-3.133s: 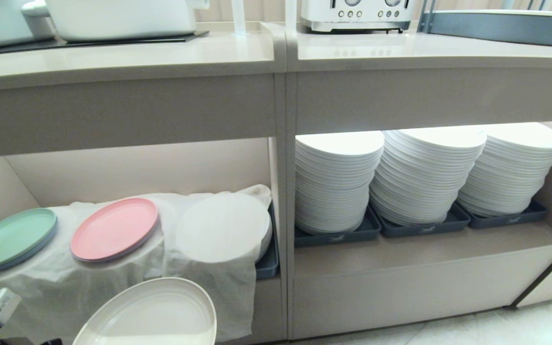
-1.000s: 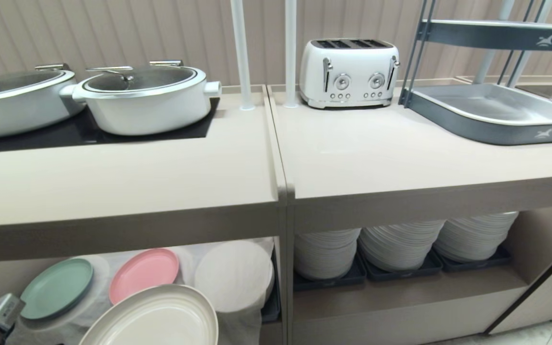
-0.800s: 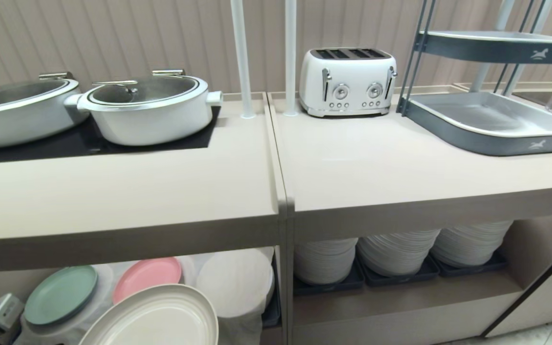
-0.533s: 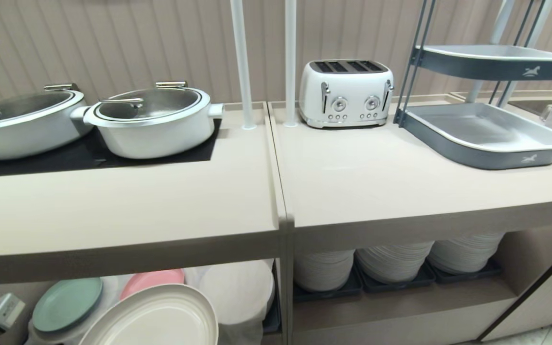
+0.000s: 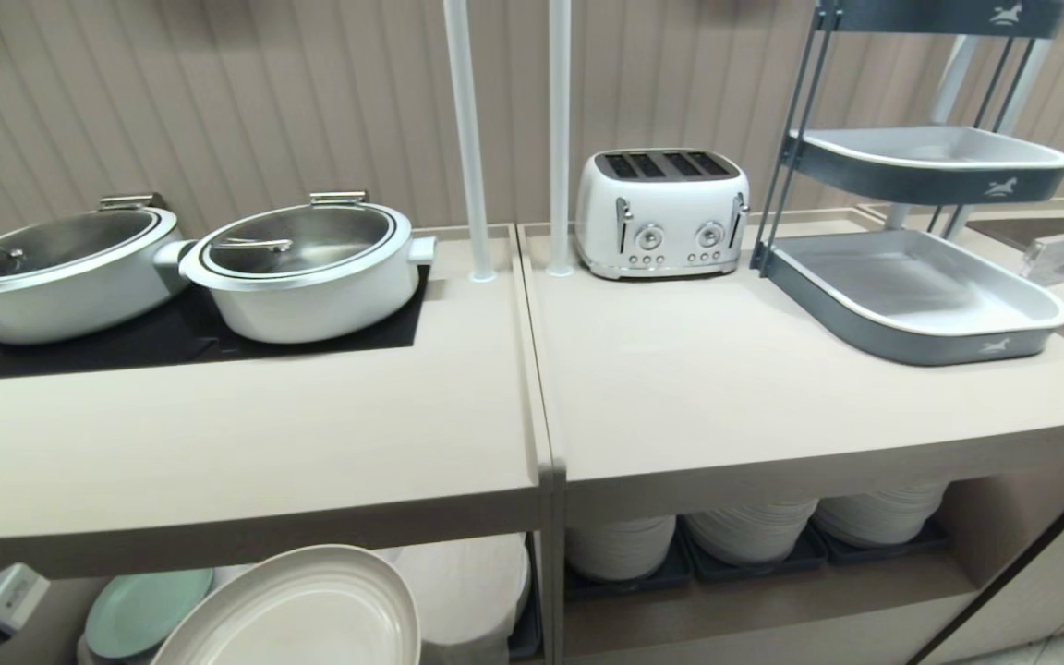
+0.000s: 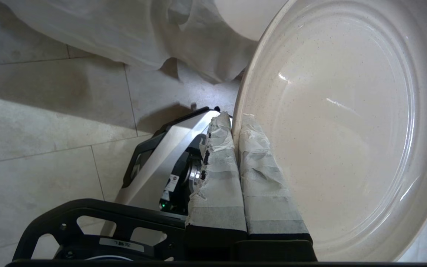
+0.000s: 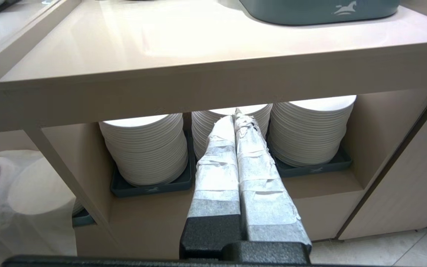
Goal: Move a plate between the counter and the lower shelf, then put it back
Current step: Put the plate
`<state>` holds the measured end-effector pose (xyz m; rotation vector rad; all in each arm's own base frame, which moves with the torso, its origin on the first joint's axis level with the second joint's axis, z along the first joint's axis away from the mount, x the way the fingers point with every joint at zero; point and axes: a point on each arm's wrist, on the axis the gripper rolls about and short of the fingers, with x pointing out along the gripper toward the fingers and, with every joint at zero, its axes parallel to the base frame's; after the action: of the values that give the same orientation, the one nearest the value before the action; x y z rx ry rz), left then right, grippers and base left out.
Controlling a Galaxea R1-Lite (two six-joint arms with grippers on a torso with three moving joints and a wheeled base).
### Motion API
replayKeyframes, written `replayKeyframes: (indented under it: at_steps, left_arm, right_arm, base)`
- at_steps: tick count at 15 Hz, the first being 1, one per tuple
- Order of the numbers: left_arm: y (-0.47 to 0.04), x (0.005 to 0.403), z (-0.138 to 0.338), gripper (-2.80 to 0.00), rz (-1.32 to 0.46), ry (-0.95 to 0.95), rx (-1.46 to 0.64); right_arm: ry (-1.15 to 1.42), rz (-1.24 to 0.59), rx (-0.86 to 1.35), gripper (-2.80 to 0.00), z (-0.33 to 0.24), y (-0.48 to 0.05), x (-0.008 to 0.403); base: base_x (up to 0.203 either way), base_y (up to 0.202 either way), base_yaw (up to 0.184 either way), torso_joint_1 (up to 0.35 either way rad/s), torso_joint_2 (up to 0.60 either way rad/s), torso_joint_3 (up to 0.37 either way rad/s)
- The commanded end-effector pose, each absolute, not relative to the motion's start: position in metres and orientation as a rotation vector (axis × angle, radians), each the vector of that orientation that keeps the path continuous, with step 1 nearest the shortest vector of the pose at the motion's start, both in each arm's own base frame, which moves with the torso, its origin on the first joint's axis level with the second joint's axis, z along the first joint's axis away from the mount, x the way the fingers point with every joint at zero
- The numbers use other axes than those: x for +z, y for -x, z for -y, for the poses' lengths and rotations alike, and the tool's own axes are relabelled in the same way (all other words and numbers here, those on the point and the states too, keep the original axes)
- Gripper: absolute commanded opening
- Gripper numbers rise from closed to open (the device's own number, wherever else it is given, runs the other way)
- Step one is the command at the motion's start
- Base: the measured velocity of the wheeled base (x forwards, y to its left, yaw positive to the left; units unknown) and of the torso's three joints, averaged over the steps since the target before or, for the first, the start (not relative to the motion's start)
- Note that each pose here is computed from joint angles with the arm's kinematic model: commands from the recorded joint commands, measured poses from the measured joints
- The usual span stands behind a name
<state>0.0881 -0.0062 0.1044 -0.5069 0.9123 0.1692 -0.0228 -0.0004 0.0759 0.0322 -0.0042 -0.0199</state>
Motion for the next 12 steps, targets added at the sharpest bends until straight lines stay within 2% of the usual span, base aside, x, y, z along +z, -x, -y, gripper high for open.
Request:
replayKeyframes:
  at_steps: [1,12]
  left_arm:
    - [-0.0881,0.1040,0.0062,-2.80,-0.915,0.509,0.172]
    - [-0.0885,0.1048,0.0062,-2.80,-0.912,0.511,0.173]
  right_arm:
    - [-0.032,0.005,-0.020,-2.80,0.0004,0.0228,0.0760]
    - [-0.032,0.005,-0.020,-2.80,0.0004,0.0228,0.0760]
  base:
    - [0.000,0.000,0.000,0.180,-0.37,-0.186]
    - [0.000,0.000,0.000,0.163,-0.33,-0.168]
